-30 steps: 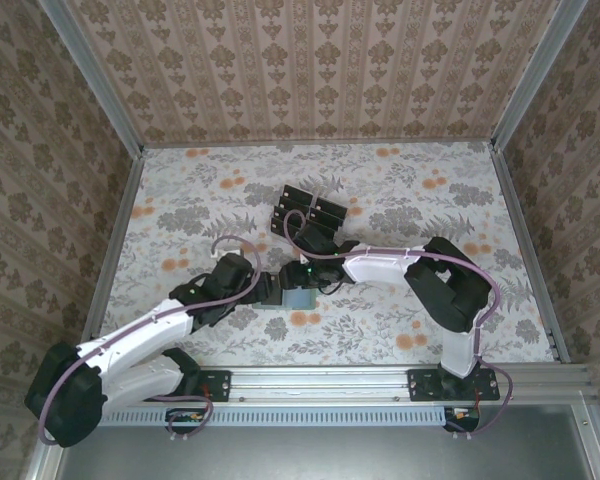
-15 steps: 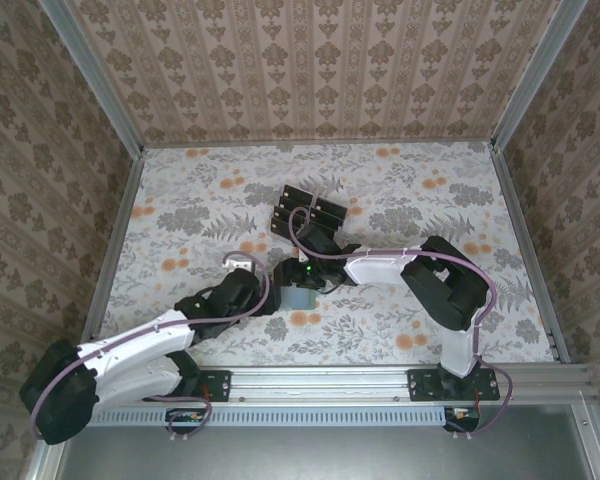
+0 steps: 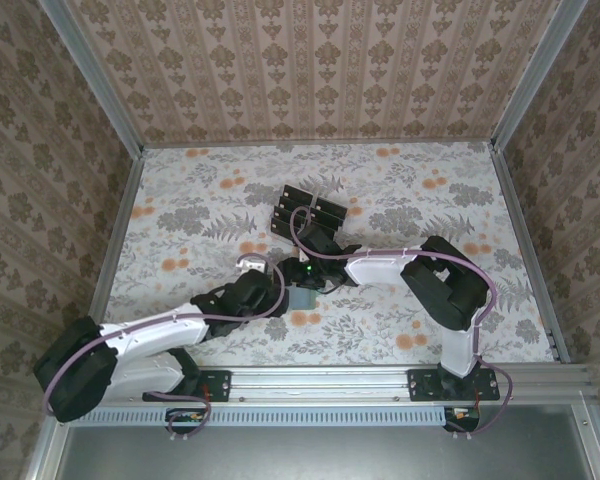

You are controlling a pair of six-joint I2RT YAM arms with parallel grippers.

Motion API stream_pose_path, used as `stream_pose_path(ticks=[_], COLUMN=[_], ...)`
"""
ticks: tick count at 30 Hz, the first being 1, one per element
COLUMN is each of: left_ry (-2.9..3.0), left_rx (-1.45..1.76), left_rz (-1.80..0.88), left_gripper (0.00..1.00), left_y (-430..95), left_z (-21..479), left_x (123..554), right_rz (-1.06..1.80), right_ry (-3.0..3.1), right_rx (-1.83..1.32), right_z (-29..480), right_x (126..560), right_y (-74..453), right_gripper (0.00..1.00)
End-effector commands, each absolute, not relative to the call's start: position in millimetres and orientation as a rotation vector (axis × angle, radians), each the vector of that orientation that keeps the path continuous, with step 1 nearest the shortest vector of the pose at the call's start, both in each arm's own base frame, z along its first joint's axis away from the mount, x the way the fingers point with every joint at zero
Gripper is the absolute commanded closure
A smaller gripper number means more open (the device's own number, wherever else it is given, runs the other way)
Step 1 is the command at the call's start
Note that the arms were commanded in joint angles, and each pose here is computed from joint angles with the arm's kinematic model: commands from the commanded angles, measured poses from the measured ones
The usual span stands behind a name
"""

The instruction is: Put the credit cards into the card holder

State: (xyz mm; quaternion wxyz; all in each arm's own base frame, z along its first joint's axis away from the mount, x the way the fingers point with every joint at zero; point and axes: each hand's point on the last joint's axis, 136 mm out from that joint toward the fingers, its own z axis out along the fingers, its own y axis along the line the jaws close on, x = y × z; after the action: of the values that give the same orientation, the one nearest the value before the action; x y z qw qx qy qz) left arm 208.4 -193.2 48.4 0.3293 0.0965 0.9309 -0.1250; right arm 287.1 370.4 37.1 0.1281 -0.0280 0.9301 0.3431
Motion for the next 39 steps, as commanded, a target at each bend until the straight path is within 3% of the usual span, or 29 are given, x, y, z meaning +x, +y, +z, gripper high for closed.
stream_pose_path(ticks=[1, 15, 27, 39], left_ry=[2.386, 2.457, 2.480, 2.486], left_rx=[0.270, 0.279, 0.251, 0.249], left_rz=[-0.333, -0.168, -0.136, -0.133], left_gripper=[0.00, 0.00, 0.00, 0.00], left_y=[-204.6, -192.5, -185.5, -185.2], left_z=[59.5, 29.4, 17.6, 13.6], left_x=[217.5, 214.5, 211.0, 210.4], right_rz=[0.905, 0.925, 0.942, 0.972], right_ry=[2.846, 2.828, 2.716, 2.727], right_rx=[-0.026, -0.030, -0.017, 0.040], right_z=[0.6, 9.7, 56.8, 45.8], right_x=[266.6, 268.3, 278.8, 273.8], right_y=[350.5, 351.8, 341.3, 341.9], right_gripper=[0.39, 0.39, 0.36, 0.36])
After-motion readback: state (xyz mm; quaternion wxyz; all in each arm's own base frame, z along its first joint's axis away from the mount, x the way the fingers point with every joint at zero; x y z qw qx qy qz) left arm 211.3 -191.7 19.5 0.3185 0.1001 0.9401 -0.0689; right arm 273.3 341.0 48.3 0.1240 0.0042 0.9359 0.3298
